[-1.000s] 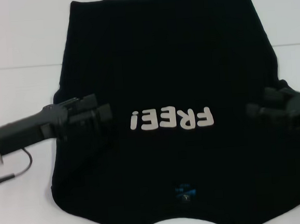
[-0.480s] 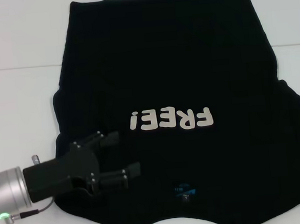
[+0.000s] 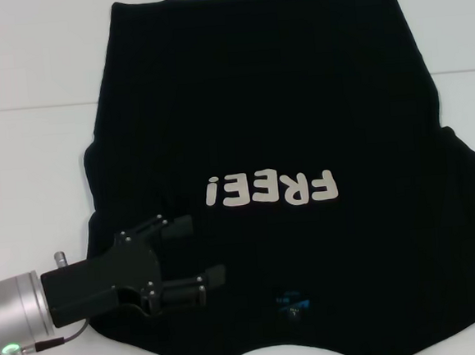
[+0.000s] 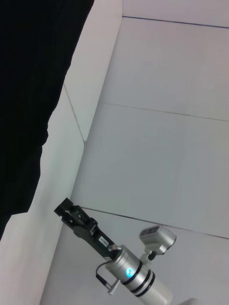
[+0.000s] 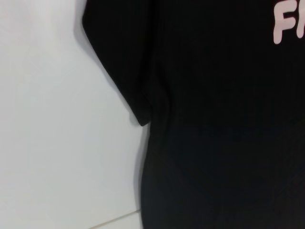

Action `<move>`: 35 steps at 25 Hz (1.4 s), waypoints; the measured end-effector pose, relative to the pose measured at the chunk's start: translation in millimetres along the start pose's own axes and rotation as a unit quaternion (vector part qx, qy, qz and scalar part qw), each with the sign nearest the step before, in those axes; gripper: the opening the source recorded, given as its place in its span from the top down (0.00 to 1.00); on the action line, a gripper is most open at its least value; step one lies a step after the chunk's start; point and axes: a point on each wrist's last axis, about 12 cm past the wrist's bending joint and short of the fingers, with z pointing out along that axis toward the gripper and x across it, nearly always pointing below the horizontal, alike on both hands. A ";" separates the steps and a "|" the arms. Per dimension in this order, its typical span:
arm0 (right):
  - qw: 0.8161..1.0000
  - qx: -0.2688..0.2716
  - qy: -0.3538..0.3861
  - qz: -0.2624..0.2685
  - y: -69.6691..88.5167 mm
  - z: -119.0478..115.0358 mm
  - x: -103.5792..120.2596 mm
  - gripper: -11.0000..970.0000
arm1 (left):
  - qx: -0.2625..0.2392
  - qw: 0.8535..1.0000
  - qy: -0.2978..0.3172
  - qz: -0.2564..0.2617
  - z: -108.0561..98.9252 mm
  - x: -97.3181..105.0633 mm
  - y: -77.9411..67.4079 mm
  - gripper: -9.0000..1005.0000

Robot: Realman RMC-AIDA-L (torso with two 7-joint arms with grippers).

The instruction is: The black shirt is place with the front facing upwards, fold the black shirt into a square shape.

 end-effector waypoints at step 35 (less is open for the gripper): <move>0.998 0.023 0.031 -0.040 26.9 59.4 -2.1 0.27 | 0.000 1.000 -0.007 0.003 0.0 -4.5 2.1 0.06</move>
